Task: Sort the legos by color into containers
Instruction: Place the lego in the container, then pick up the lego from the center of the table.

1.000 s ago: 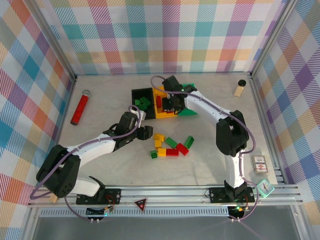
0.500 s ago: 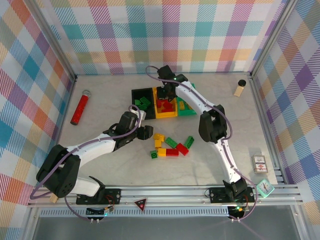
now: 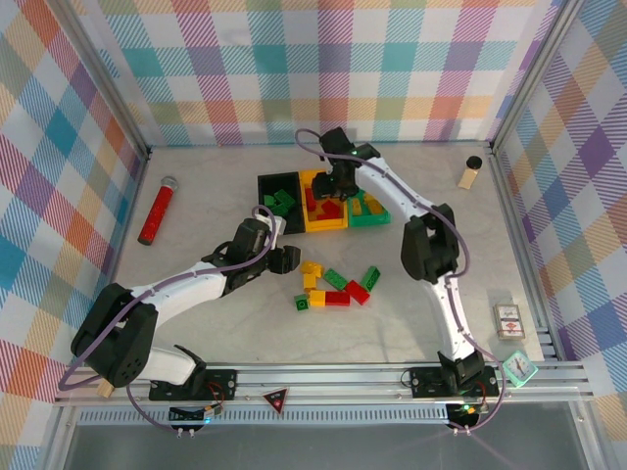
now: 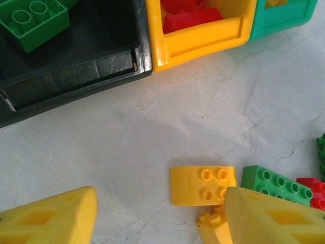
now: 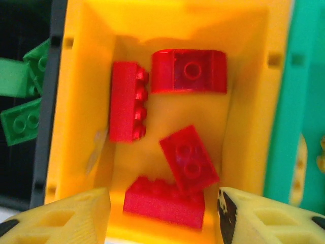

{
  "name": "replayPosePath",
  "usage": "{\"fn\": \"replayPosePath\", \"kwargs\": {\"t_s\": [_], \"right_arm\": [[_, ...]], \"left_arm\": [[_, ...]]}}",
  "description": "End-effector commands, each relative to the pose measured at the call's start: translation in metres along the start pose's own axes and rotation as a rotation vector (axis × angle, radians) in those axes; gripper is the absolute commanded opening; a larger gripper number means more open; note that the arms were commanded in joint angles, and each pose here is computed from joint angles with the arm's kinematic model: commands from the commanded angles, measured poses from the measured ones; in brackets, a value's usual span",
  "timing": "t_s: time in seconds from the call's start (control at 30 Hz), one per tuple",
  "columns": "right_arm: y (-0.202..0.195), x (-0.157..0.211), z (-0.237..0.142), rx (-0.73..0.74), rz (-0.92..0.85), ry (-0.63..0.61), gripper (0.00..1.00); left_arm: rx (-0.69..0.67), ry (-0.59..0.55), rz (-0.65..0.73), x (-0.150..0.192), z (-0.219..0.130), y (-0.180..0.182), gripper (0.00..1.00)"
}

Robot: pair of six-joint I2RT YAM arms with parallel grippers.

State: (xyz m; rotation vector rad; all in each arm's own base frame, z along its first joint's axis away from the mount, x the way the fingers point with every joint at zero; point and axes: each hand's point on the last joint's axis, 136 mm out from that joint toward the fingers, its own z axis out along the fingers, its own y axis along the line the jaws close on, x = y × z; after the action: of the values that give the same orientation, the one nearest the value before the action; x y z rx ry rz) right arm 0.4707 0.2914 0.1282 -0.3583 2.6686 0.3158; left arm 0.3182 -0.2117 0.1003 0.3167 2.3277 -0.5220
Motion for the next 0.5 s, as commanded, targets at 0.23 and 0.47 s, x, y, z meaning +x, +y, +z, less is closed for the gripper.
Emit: {"fn": "replayPosePath", "kwargs": {"t_s": [0.23,0.47], "right_arm": [[-0.010,0.058,-0.081,-0.046,-0.004,-0.110,0.59],[-0.040,0.123,-0.078,0.023,0.001,-0.091,0.59]], "left_arm": [[0.028,-0.024,0.017,-0.011,-0.001,-0.010,0.67],[0.059,-0.008,0.001,-0.008,0.001,-0.016,0.67]]}}
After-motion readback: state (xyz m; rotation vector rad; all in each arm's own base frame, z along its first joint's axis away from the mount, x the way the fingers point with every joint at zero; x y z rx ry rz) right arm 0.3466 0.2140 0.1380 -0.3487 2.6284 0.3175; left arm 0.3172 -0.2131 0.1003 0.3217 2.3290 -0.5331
